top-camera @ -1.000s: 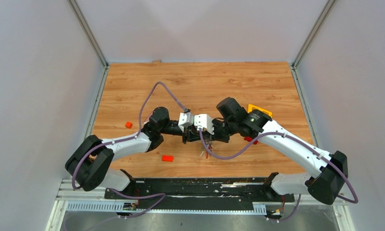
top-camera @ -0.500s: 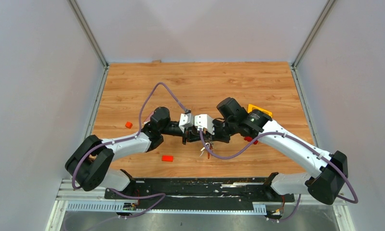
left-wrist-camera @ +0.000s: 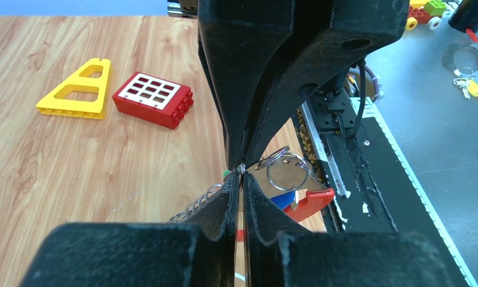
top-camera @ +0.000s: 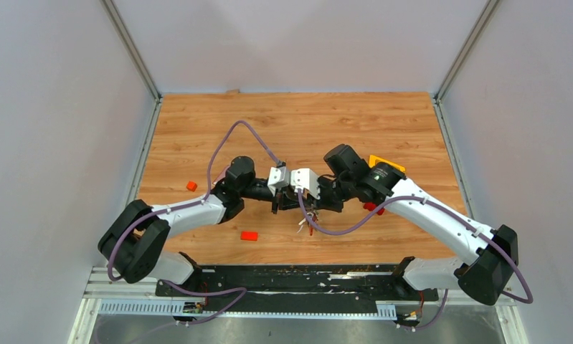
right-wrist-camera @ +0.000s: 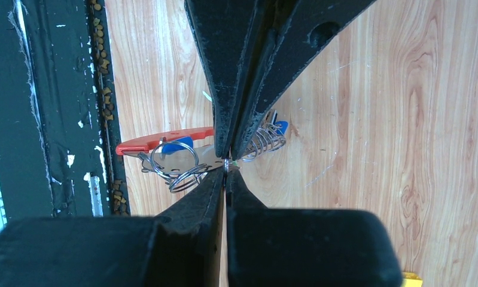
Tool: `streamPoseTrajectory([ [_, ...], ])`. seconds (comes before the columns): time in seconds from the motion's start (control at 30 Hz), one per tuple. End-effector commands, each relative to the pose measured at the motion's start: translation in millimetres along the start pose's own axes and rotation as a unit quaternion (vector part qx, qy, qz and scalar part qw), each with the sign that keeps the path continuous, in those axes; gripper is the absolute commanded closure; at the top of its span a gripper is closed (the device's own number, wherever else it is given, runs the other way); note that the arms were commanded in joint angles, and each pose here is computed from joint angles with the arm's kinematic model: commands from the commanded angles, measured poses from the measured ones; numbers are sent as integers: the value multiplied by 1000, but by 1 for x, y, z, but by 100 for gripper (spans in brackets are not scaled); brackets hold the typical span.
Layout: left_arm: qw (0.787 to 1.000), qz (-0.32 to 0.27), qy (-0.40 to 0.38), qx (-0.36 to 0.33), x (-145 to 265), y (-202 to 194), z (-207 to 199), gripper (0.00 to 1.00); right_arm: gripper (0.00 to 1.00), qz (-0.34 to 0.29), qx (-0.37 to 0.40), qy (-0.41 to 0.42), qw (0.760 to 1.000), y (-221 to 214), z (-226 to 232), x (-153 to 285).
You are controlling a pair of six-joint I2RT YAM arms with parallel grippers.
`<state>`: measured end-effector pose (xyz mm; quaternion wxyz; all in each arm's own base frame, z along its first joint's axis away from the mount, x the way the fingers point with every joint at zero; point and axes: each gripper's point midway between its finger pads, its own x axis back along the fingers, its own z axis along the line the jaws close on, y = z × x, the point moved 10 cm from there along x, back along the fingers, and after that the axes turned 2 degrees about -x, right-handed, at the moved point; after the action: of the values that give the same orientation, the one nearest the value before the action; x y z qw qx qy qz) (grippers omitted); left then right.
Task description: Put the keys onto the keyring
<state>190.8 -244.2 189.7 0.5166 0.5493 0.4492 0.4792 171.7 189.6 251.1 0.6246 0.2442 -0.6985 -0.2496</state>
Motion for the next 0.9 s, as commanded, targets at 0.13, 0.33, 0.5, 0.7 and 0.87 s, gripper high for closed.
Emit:
streamPoseTrajectory([
  [0.13,1000,8,-6,-5,-9,4,5,86,100,-46,17,1,999,21,-2,4],
  [0.33,1000,-3,-13,-5,-11,5,4,80,100,-48,14,-2,999,21,-2,4],
  [0.5,999,-37,-18,-26,-8,6,-4,76,100,-54,15,-16,998,18,-1,5],
  [0.7,999,-33,-17,-31,-7,2,-6,77,100,-63,13,-22,998,15,-1,6],
  [0.87,999,-30,-16,-37,-6,0,-6,84,100,-70,9,-22,997,14,-1,8],
])
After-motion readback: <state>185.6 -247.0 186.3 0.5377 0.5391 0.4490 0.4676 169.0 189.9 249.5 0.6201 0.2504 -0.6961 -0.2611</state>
